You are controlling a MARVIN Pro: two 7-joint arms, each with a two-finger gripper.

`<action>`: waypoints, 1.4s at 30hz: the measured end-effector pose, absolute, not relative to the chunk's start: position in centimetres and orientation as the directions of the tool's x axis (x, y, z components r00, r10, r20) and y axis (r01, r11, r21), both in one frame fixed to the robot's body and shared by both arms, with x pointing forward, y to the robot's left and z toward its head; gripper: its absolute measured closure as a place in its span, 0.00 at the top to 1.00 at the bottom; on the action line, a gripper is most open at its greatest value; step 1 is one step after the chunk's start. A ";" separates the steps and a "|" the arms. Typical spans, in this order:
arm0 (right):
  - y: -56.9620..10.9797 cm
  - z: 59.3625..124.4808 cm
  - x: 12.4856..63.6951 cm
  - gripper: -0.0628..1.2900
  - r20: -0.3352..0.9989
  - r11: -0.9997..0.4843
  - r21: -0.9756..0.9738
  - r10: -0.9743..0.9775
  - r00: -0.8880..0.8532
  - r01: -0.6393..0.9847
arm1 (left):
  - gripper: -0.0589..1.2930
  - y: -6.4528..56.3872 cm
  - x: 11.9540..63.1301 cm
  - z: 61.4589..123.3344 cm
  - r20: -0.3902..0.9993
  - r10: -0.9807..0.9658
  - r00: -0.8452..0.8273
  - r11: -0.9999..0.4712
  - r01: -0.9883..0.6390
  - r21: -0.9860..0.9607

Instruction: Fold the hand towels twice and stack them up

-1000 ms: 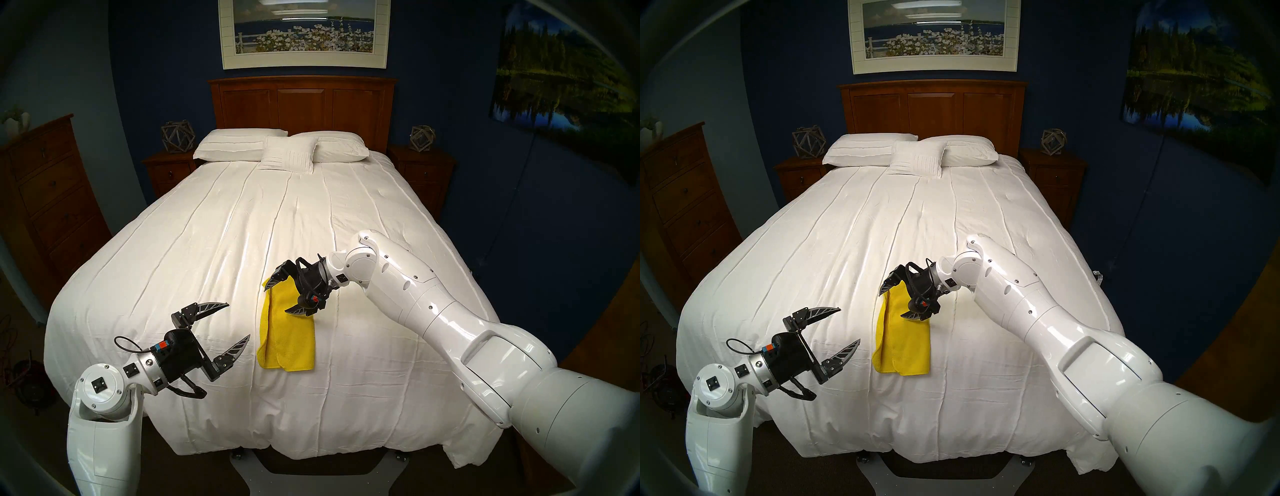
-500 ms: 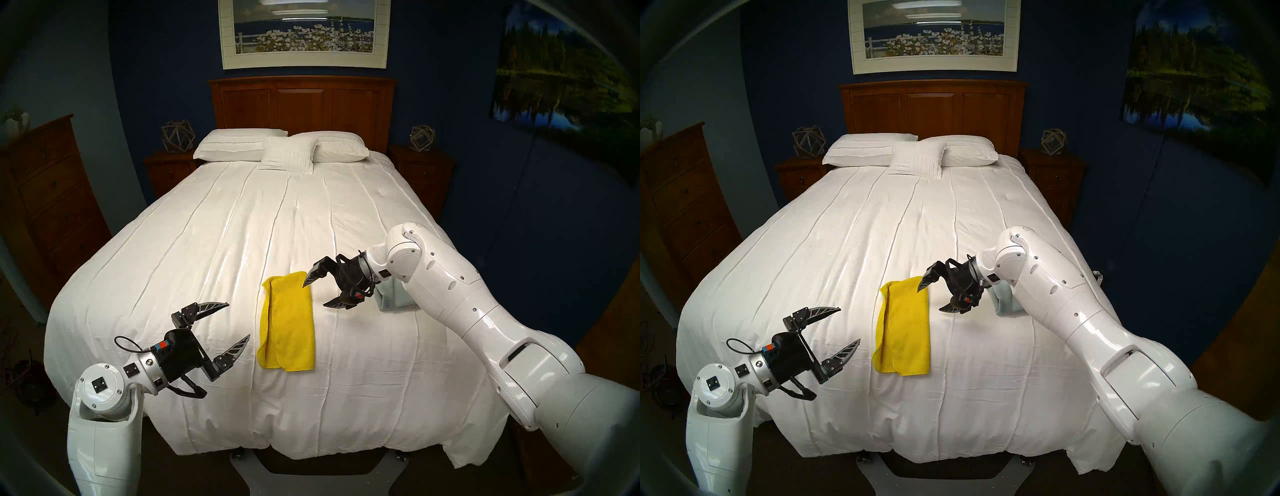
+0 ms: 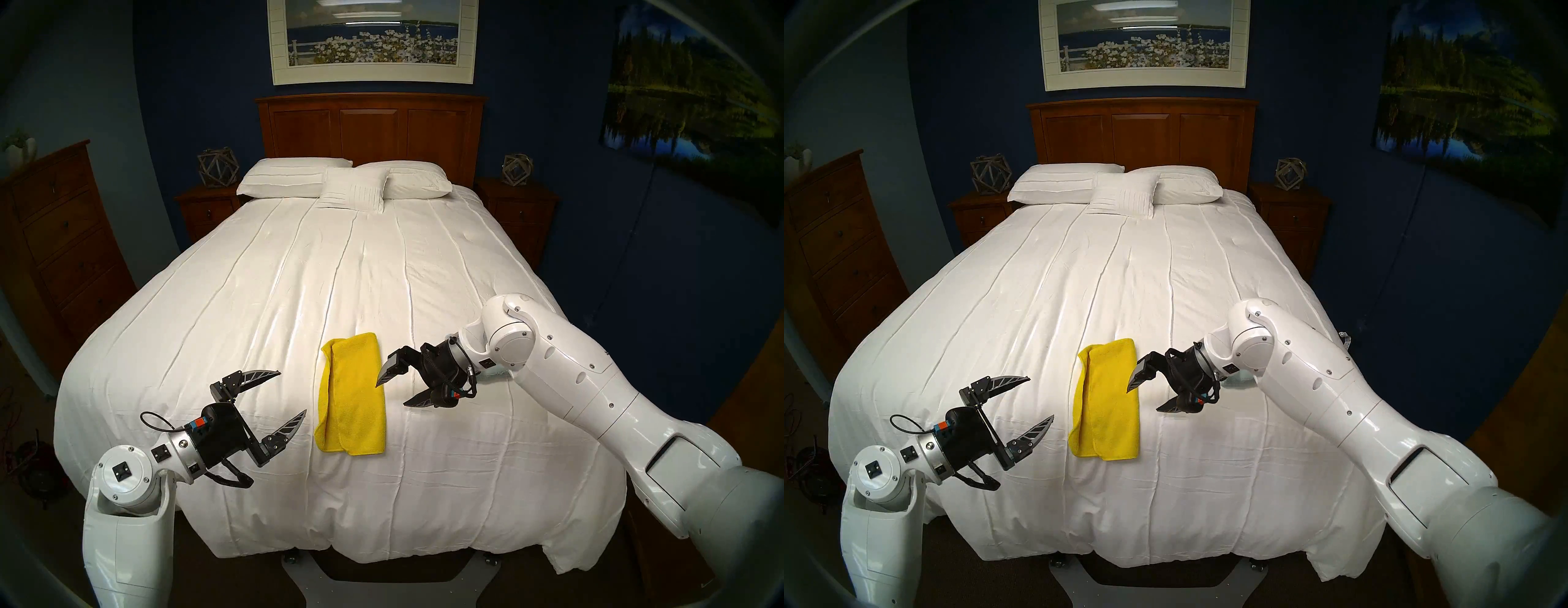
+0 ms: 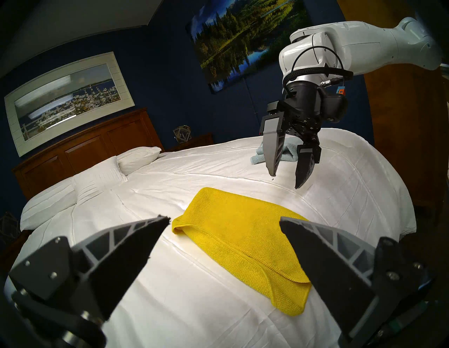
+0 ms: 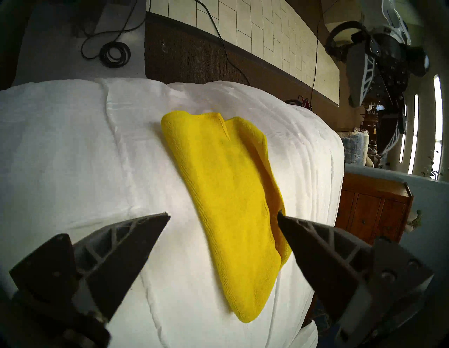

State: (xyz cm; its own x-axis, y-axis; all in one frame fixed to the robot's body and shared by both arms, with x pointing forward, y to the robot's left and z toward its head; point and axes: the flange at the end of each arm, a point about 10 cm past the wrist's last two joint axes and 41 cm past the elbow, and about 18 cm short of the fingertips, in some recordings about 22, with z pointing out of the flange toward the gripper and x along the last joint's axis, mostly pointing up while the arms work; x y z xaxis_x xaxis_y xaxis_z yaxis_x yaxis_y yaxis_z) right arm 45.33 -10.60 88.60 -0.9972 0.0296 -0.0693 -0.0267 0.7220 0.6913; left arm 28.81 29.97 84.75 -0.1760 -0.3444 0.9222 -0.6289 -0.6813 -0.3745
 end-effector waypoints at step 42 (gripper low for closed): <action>-5.1 87.8 36.2 0.96 -0.216 0.783 0.610 0.021 -0.976 -0.118 | 0.98 30.0 28.7 84.8 0.922 -0.344 -0.175 -0.681 -0.629 -0.374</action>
